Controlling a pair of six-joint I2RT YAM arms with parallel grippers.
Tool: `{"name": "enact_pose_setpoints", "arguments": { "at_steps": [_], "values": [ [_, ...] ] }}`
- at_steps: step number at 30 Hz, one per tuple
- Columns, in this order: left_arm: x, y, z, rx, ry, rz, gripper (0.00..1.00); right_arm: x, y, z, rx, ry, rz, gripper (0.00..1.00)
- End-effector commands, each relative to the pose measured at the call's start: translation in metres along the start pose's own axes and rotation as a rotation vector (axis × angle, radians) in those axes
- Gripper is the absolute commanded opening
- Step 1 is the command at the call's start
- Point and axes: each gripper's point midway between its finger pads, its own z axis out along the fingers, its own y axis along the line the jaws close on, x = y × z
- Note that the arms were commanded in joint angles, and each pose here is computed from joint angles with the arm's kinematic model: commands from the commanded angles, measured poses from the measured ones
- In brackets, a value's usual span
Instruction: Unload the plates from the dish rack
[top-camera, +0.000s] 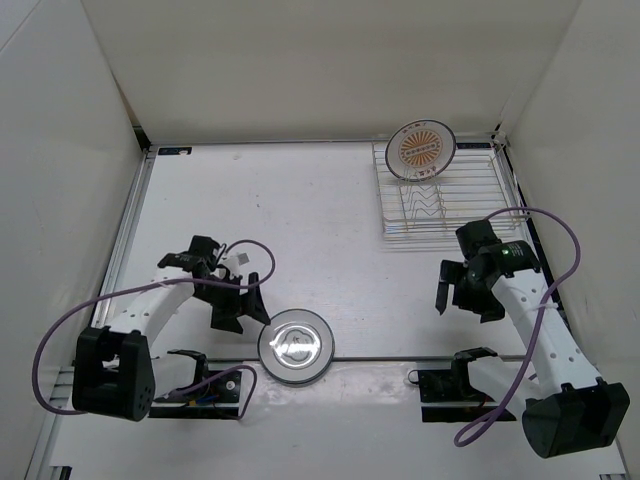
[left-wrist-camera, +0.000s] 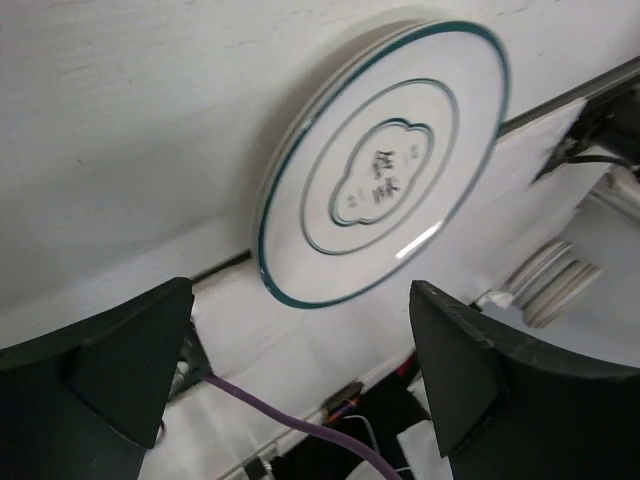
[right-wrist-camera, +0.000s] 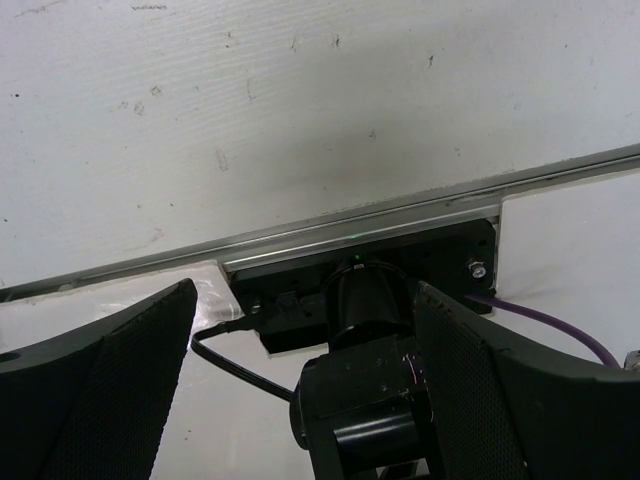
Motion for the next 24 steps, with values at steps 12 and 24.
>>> {"name": "enact_pose_setpoints", "arguments": {
  "at_steps": [12, 24],
  "values": [
    [0.051, -0.052, -0.043, -0.063, 0.021, 0.613, 0.97, 0.006, 0.010, 0.008, -0.029, 0.033, -0.052, 0.90],
    [0.103, -0.090, 0.021, -0.071, 0.423, 0.943, 0.58, 0.015, 0.019, 0.015, -0.036, 0.093, -0.116, 0.90]
  ]
}}
